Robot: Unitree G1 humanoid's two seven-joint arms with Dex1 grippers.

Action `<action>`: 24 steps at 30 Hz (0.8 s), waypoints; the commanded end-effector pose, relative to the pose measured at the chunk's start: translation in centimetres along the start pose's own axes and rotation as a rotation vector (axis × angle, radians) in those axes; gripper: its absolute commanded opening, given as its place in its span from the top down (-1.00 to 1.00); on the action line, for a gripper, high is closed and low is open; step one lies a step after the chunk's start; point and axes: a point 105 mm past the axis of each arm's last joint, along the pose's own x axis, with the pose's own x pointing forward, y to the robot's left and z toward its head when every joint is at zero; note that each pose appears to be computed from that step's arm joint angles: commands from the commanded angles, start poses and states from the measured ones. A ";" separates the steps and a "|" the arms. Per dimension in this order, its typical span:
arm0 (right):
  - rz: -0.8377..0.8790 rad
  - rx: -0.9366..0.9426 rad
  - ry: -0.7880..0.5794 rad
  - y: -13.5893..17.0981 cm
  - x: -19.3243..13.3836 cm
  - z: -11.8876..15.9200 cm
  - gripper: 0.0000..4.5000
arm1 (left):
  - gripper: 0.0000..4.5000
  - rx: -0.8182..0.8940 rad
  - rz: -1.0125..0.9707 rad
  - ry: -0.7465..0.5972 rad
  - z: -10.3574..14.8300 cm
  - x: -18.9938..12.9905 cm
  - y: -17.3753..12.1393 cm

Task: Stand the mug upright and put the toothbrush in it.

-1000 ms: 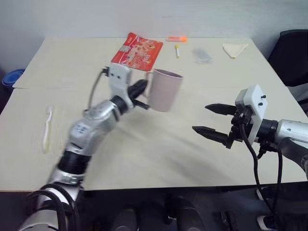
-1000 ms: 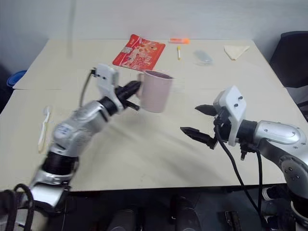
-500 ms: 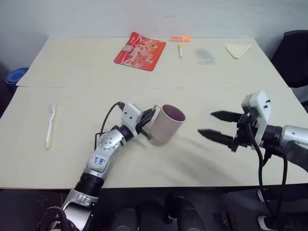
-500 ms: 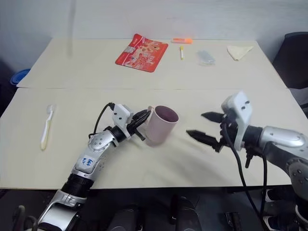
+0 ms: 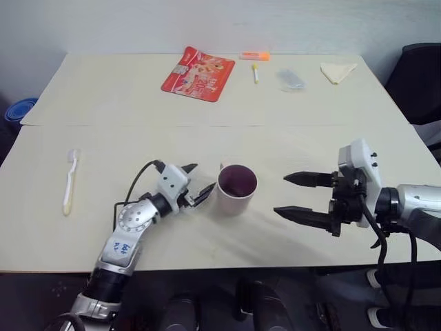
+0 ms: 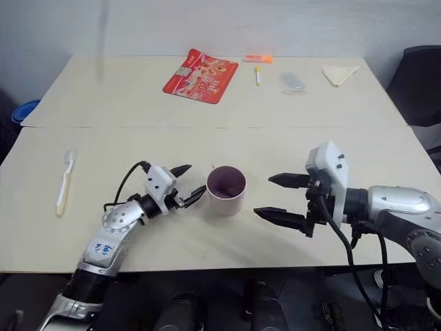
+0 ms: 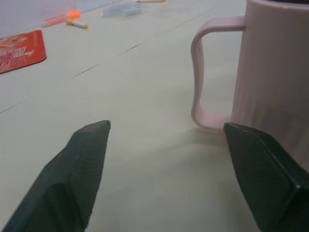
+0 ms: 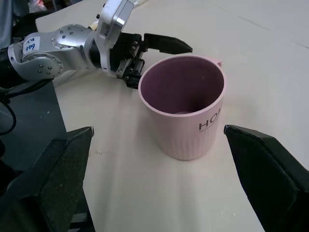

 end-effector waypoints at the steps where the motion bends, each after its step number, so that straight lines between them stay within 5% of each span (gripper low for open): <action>1: 0.020 -0.061 -0.004 -0.6 0.2 0.9 -1.00 | -0.98 0.056 0.029 0.021 1.1 -2.3 1.2; 5: 0.073 -0.088 0.003 -0.8 0.6 1.2 -1.00 | -0.98 -0.005 0.131 0.142 1.1 -6.6 4.4; 14: 0.138 -0.172 -0.030 -0.8 1.6 2.4 -1.00 | -0.98 -0.212 0.687 0.360 3.0 -17.0 17.7; 18: 0.153 -0.180 -0.043 -0.7 2.2 2.5 -1.00 | -0.98 -0.270 0.833 0.527 -0.2 -18.9 21.5; 24: 0.145 -0.182 -0.054 -0.4 2.4 2.2 -1.00 | -0.98 -0.355 0.840 0.730 -4.0 -20.0 22.8</action>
